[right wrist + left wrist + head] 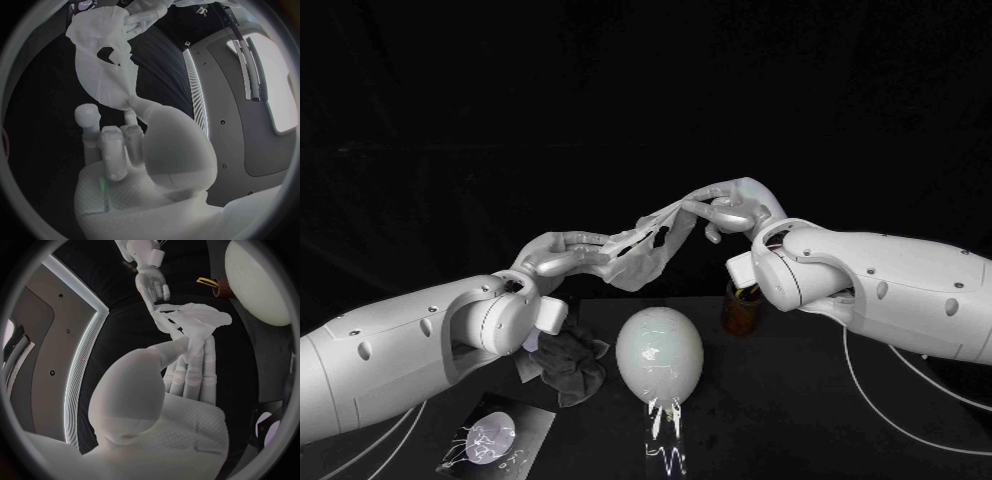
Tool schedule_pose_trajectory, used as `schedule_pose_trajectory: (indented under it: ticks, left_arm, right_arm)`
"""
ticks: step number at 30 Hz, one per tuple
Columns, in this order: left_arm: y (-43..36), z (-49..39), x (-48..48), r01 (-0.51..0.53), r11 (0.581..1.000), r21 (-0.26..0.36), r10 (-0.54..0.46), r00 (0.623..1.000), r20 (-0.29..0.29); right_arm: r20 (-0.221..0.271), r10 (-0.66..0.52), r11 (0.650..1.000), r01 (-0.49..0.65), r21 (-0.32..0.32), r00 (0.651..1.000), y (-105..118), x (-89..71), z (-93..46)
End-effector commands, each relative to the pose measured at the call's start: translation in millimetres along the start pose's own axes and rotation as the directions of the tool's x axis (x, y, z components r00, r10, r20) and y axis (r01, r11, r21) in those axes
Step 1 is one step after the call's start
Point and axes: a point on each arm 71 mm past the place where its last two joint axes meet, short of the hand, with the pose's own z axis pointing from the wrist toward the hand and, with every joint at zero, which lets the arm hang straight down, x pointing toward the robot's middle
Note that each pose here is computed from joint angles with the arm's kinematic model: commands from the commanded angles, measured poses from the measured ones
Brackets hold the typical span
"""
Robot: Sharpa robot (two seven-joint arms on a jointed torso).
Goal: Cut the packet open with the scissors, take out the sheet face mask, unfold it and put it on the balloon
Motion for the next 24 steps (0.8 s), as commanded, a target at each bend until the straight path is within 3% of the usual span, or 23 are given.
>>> schedule_pose_trajectory:
  ticks: [1,17,24]
  left_arm:
    - [2.7,1.6,-0.2,0.014,1.000,0.000,-0.014,1.000,0.020]
    - [22.3,3.9,-1.9,0.013,0.997,-0.075,-0.009,0.998,0.058]
    - [29.5,4.6,1.8,-0.045,0.992,-0.115,0.046,0.999,0.010]
  right_arm:
    - [-0.010,-0.017,1.000,0.017,-0.014,1.000,3,1.0,2.3]
    - [-0.016,-0.020,0.999,0.019,-0.033,1.000,9,7.0,4.9]
    - [-0.053,-0.022,0.999,0.021,-0.030,0.998,10,12.1,5.9]
